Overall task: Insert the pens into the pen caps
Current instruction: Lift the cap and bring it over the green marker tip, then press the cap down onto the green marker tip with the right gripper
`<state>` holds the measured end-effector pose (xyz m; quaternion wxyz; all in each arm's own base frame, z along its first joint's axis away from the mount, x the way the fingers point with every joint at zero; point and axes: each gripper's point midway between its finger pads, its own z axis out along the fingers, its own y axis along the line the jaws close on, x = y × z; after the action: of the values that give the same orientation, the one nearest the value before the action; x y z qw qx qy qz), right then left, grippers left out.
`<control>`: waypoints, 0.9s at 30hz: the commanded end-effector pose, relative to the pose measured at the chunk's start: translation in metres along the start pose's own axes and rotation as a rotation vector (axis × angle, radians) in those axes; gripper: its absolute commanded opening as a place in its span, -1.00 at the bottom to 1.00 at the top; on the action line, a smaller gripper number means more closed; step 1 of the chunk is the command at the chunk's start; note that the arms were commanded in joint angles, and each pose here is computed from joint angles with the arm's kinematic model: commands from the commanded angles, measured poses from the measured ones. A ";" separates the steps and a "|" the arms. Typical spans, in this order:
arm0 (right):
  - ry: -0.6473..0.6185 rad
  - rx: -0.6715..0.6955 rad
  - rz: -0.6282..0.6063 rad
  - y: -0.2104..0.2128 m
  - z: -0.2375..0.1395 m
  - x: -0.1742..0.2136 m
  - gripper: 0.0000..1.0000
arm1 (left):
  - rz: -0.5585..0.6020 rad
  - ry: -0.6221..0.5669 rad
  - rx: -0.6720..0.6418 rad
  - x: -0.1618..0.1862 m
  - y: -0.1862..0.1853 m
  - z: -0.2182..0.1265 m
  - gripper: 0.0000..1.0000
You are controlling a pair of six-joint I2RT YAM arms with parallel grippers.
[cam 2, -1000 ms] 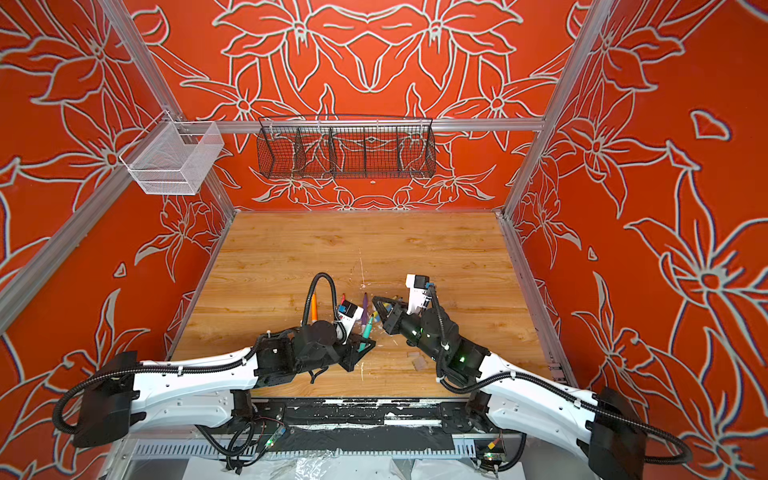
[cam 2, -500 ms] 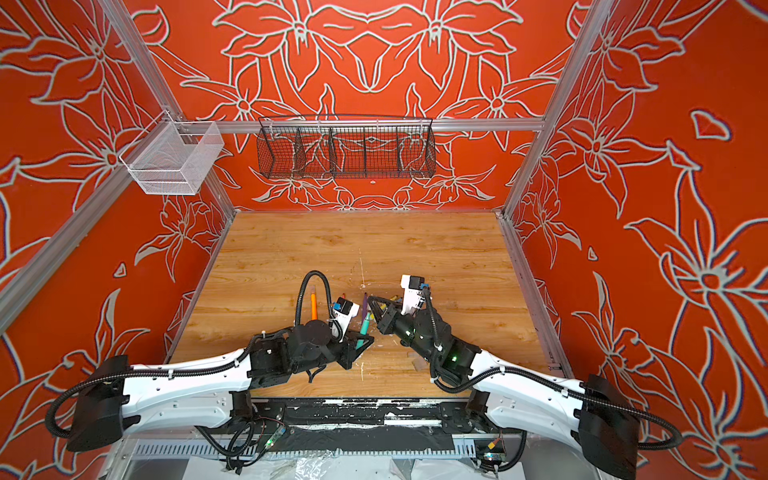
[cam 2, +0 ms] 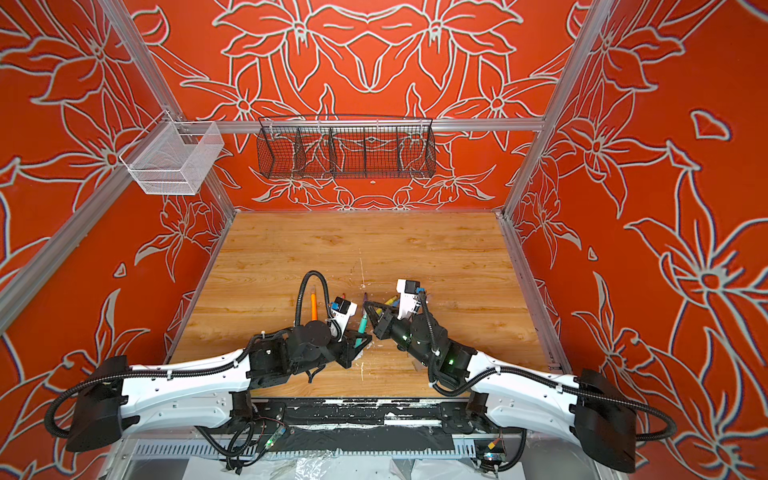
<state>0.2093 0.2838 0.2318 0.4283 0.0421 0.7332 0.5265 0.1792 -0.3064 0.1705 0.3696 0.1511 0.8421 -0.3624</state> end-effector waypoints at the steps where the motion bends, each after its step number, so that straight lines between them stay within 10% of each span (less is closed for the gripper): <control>1: 0.010 -0.032 0.028 0.004 -0.002 0.009 -1.00 | -0.057 -0.069 0.010 -0.019 -0.002 -0.006 -1.00; 13: 0.049 -0.067 -0.012 0.015 0.003 0.032 -0.99 | -0.124 -0.134 0.216 -0.035 -0.024 -0.024 -1.00; 27: -0.040 0.027 -0.120 0.012 -0.032 -0.004 -0.04 | 0.034 -0.042 0.250 -0.011 -0.029 -0.021 -1.00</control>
<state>0.1826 0.2764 0.2472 0.4546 0.0153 0.7220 0.5214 0.1654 -0.3046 0.1916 0.3607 0.1686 0.7992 -0.4503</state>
